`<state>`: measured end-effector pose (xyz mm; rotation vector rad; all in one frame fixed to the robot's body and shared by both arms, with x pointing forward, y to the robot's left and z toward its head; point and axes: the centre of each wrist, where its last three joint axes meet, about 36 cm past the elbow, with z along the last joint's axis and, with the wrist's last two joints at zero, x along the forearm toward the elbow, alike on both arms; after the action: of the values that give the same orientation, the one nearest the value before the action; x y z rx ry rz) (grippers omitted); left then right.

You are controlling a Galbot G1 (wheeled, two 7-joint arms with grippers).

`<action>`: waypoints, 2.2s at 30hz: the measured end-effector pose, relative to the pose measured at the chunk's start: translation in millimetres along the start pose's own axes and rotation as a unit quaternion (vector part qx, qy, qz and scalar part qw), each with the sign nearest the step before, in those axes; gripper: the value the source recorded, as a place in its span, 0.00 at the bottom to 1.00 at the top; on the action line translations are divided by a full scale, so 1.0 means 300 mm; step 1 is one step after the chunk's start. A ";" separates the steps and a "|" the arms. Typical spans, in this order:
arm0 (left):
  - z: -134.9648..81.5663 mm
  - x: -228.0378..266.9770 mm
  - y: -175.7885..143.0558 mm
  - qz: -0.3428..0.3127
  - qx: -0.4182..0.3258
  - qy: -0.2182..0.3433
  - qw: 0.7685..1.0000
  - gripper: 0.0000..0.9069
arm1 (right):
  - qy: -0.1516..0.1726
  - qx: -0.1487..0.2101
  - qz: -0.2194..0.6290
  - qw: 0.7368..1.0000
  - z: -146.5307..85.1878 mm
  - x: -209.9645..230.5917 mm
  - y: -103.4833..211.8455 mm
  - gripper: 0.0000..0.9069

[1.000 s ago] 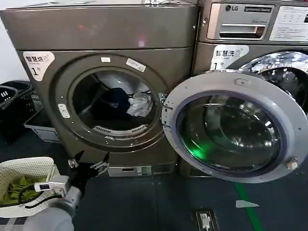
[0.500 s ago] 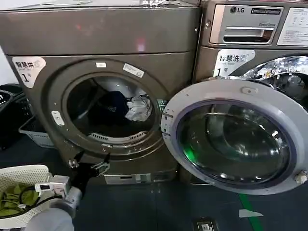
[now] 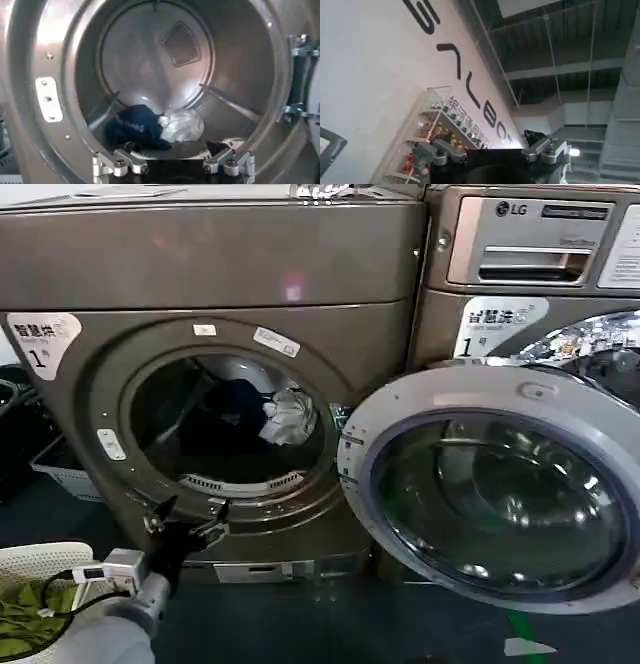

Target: Grasp the clothes from the dryer.

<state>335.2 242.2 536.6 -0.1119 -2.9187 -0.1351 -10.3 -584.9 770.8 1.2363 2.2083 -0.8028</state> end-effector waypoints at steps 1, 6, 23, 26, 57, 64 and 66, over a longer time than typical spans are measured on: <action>0.000 -0.001 0.000 0.000 0.000 0.000 1.000 1.00 | 0.000 0.000 0.000 1.000 0.000 0.000 0.000 1.00; 0.001 -0.004 0.001 -0.001 0.000 0.000 1.000 1.00 | 0.000 -0.002 -0.001 1.000 -0.004 0.000 -0.002 1.00; 0.002 -0.010 -0.001 0.001 0.000 -0.001 1.000 1.00 | 0.000 -0.004 0.000 1.000 -0.003 -0.001 -0.003 1.00; 0.002 -0.009 -0.001 0.001 0.000 0.000 1.000 1.00 | 0.000 -0.004 0.000 1.000 -0.002 -0.001 -0.002 1.00; 0.007 -0.027 -0.014 0.008 -0.003 0.001 1.000 1.00 | 0.017 0.031 0.033 0.999 -0.001 0.010 -0.052 1.00; 0.010 -0.035 -0.014 0.007 -0.005 0.000 1.000 1.00 | 0.023 0.040 0.034 0.998 0.007 0.017 -0.051 1.00; 0.009 -0.037 -0.013 0.007 -0.005 -0.001 1.000 1.00 | 0.024 0.042 0.035 0.998 0.007 0.017 -0.051 1.00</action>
<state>345.1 237.8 531.1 -0.1326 -2.9186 -0.1470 -25.9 -589.8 769.8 1.3775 2.1764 -0.8533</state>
